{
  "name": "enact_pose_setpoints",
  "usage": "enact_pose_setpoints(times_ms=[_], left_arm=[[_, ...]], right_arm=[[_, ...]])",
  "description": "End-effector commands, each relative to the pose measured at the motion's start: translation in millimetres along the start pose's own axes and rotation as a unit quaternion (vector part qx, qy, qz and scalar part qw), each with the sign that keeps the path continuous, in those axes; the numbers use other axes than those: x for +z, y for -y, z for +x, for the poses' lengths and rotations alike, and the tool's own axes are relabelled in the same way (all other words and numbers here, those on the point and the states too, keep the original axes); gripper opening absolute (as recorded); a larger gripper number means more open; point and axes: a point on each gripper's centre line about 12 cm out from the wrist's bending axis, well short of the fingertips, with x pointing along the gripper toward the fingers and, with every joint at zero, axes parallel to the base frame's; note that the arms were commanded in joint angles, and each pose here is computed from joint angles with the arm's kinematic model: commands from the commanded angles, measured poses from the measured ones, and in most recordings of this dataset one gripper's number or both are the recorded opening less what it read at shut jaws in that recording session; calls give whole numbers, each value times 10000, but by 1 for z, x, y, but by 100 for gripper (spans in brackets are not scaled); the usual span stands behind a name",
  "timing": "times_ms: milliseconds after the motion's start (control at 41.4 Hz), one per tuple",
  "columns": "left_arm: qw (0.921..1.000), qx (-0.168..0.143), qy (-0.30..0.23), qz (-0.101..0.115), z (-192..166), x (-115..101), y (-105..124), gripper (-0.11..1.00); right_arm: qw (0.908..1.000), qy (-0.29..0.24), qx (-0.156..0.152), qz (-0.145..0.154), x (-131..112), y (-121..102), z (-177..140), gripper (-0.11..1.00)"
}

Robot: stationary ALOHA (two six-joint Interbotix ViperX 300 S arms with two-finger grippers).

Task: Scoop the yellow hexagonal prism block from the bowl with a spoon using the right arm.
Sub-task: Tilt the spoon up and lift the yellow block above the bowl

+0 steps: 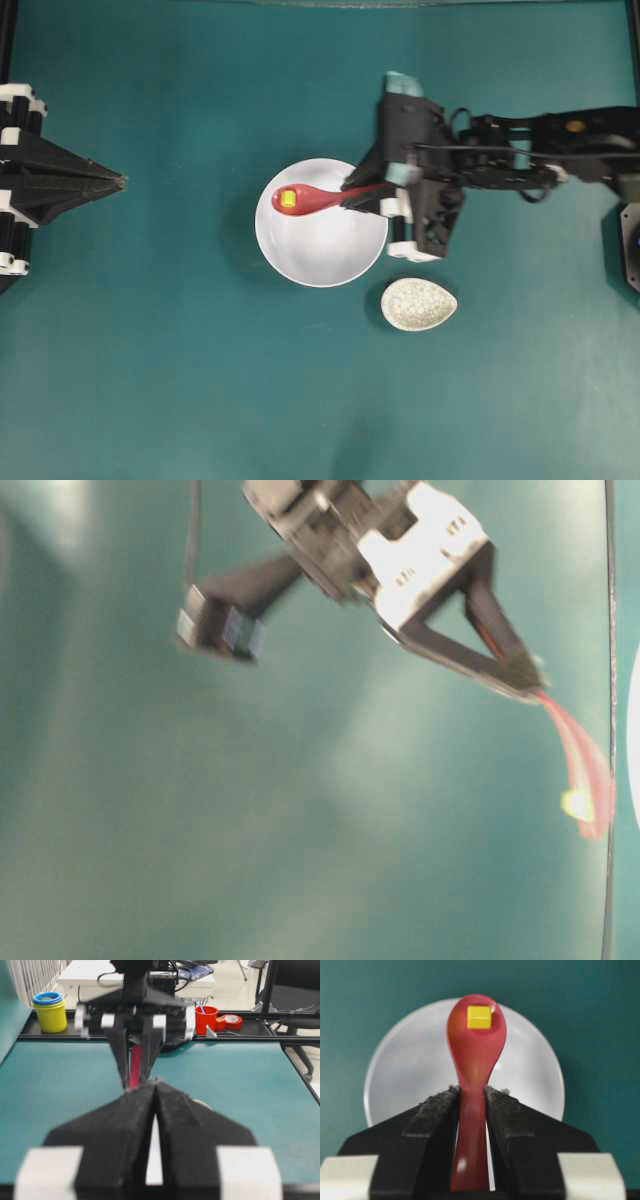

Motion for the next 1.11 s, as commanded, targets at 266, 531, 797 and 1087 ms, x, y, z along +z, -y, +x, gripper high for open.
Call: enact_pose_setpoints(times_ms=[266,531,797,1087], left_arm=[[10000,8,46,-7,2,4,0,0],[9999,7,31,-130,2,3,0,0],[9999,7,46,-145,2,4,0,0],[9999,7,84,-137,1,6,0,0]], right_arm=[[9936,1086,143,-280,9,-22,-70,24],[9897,1390,169,-292,5,-23,-98,24],[9892,1427,166,-299,5,-23,-101,24],[9892,1420,160,-337,5,-23,-100,24]])
